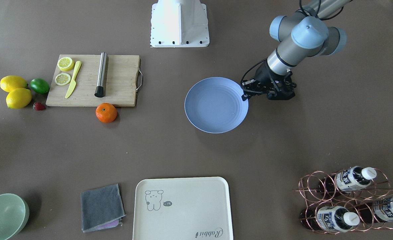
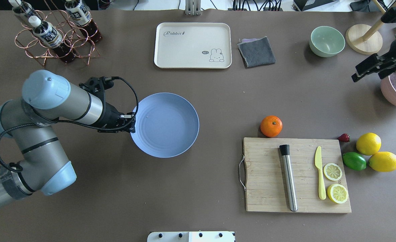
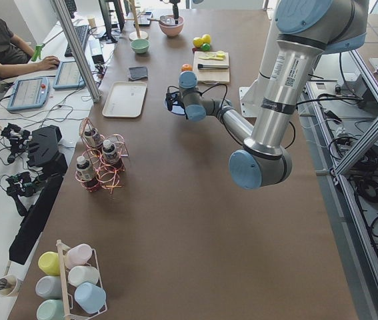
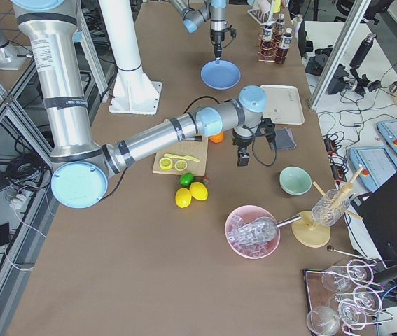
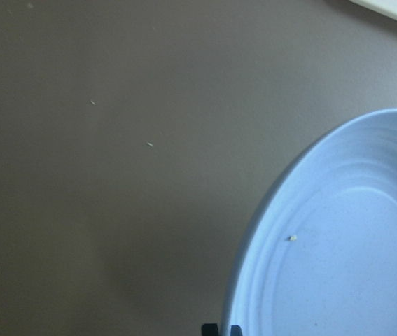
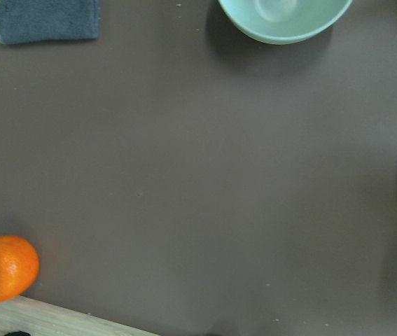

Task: Pick orange to plate
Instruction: 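Carry the blue plate to table center while right arm reaches for orange, then close the right gripper on the orange while left gripper sets plate down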

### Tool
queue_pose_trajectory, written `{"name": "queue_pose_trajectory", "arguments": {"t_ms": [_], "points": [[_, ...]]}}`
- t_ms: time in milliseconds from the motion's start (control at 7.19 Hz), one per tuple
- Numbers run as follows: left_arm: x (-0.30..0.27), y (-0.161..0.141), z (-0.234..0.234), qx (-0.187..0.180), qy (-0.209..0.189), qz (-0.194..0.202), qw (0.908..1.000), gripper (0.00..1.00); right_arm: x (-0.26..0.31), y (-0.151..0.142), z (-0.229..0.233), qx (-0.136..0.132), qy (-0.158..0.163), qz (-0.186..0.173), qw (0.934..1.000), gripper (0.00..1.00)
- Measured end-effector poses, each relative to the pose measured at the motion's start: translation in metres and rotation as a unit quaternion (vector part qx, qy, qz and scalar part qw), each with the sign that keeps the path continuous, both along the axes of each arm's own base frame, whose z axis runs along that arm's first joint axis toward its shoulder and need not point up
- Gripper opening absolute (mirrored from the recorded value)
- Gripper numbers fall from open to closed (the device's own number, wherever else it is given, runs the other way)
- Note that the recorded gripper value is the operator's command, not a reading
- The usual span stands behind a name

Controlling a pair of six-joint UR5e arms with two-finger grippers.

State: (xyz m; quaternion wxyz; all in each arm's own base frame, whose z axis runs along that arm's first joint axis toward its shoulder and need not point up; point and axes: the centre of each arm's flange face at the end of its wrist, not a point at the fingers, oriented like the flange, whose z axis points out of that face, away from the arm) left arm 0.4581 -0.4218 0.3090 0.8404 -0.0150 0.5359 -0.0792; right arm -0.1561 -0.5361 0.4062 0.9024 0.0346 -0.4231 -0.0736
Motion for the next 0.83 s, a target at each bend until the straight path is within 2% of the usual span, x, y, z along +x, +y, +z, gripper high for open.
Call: {"name": "queue_pose_trajectory", "arguments": {"t_ms": [278, 696, 835], "points": [[0.042, 0.018, -0.010, -0.001, -0.001, 0.008, 1.0000, 0.00, -0.075, 0.003, -0.049, -0.009, 0.001, 0.018, 0.9998, 1.00], [0.072, 0.043, -0.018, 0.000, 0.003, 0.026, 0.9997, 0.00, -0.174, 0.035, -0.073, -0.011, -0.014, 0.049, 0.9987, 1.00], [0.076, 0.048, -0.023, 0.001, 0.005, 0.030, 0.9995, 0.57, -0.195, 0.046, -0.074, -0.012, -0.010, 0.050, 0.9986, 1.00]]}}
